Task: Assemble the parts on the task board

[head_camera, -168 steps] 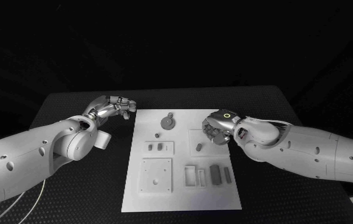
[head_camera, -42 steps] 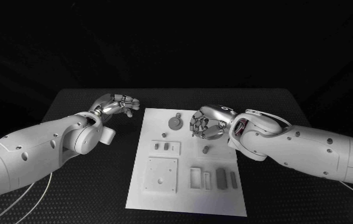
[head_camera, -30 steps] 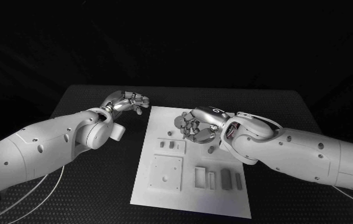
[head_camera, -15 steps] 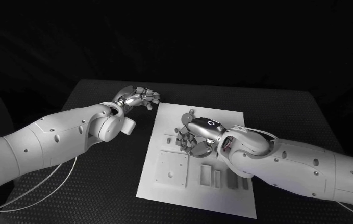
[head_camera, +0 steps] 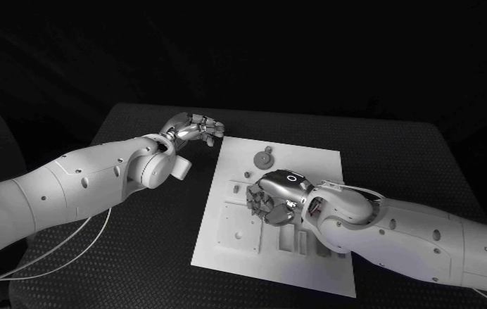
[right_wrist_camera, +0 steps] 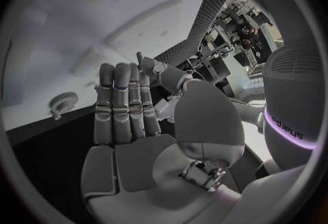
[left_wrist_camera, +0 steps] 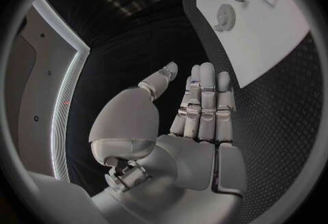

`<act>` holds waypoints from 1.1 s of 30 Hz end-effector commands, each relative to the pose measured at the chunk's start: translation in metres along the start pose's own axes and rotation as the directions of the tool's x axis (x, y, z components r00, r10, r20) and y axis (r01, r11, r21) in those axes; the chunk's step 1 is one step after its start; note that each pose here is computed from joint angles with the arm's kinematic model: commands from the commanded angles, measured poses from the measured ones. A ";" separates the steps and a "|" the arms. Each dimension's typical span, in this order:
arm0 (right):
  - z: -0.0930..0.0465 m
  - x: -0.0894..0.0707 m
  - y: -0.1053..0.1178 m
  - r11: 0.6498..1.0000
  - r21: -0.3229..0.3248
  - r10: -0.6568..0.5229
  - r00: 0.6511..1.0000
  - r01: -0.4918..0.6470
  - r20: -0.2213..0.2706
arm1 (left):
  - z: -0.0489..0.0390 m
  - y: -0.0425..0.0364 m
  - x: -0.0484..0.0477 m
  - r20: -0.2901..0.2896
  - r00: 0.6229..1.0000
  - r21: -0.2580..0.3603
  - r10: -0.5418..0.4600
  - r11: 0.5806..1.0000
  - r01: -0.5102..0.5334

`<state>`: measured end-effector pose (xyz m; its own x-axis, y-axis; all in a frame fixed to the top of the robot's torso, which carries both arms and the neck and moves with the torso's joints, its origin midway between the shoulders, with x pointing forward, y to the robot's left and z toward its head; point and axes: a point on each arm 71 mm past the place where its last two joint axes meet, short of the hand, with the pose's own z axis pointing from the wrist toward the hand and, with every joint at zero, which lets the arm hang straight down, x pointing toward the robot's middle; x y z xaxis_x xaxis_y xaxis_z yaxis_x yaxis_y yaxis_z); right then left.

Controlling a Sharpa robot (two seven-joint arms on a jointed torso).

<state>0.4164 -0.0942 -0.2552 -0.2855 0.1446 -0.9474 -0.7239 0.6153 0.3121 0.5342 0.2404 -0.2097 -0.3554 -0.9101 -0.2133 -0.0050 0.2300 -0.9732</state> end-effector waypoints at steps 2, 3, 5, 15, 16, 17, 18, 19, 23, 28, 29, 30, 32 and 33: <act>0.001 0.004 0.003 0.999 -0.024 -0.032 0.999 0.032 -0.004 | 0.0005 -0.0012 0.0004 0.001 1.000 0.007 -0.006 1.000 0.006; 0.001 0.004 0.003 0.999 -0.025 -0.032 0.999 0.032 -0.004 | 0.0005 -0.0012 0.0004 0.000 1.000 0.007 -0.006 1.000 0.006; 0.001 0.005 0.004 0.999 -0.027 -0.030 1.000 0.030 -0.007 | 0.0005 -0.0011 0.0004 0.000 1.000 0.007 -0.006 1.000 0.006; 0.000 0.014 0.006 0.999 -0.031 -0.026 0.999 0.025 -0.024 | 0.0006 -0.0009 0.0006 -0.004 1.000 0.005 -0.007 1.000 0.007; 0.000 0.014 0.006 0.999 -0.030 -0.026 0.999 0.025 -0.025 | 0.0006 -0.0010 0.0007 -0.005 1.000 0.005 -0.007 1.000 0.007; 0.000 0.014 0.006 0.999 -0.030 -0.026 0.999 0.025 -0.026 | 0.0006 -0.0010 0.0006 -0.004 1.000 0.005 -0.007 1.000 0.007; 0.000 0.015 0.006 0.999 -0.030 -0.026 0.999 0.025 -0.028 | 0.0006 -0.0009 0.0006 -0.004 1.000 0.005 -0.007 1.000 0.007; 0.000 0.015 0.006 0.999 -0.029 -0.026 0.999 0.026 -0.029 | 0.0006 -0.0009 0.0005 -0.004 1.000 0.004 -0.007 1.000 0.007; 0.000 0.015 0.005 0.999 -0.026 -0.028 0.999 0.027 -0.033 | 0.0005 -0.0007 -0.0001 -0.002 1.000 0.004 -0.006 1.000 0.006; 0.000 0.016 0.005 0.999 -0.026 -0.030 0.999 0.029 -0.035 | 0.0005 -0.0006 -0.0004 -0.002 1.000 0.004 -0.006 1.000 0.006; 0.000 0.016 0.005 0.999 -0.027 -0.031 0.999 0.030 -0.034 | 0.0005 -0.0006 -0.0004 -0.002 1.000 0.004 -0.006 1.000 0.006; 0.000 0.016 0.005 0.999 -0.027 -0.032 0.999 0.031 -0.034 | 0.0005 -0.0006 -0.0003 -0.002 1.000 0.004 -0.006 1.000 0.006; 0.000 0.016 0.005 0.999 -0.027 -0.034 0.999 0.033 -0.036 | 0.0006 -0.0006 -0.0002 -0.003 1.000 0.004 -0.006 1.000 0.006; 0.000 0.016 0.005 0.999 -0.026 -0.035 0.999 0.034 -0.036 | 0.0006 -0.0006 -0.0002 -0.003 1.000 0.004 -0.007 1.000 0.007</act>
<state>0.4100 -0.0897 -0.2676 -0.2850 0.1148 -0.9516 -0.7380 0.6073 0.2943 0.5348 0.2419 -0.2100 -0.3524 -0.9109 -0.2146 -0.0079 0.2322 -0.9726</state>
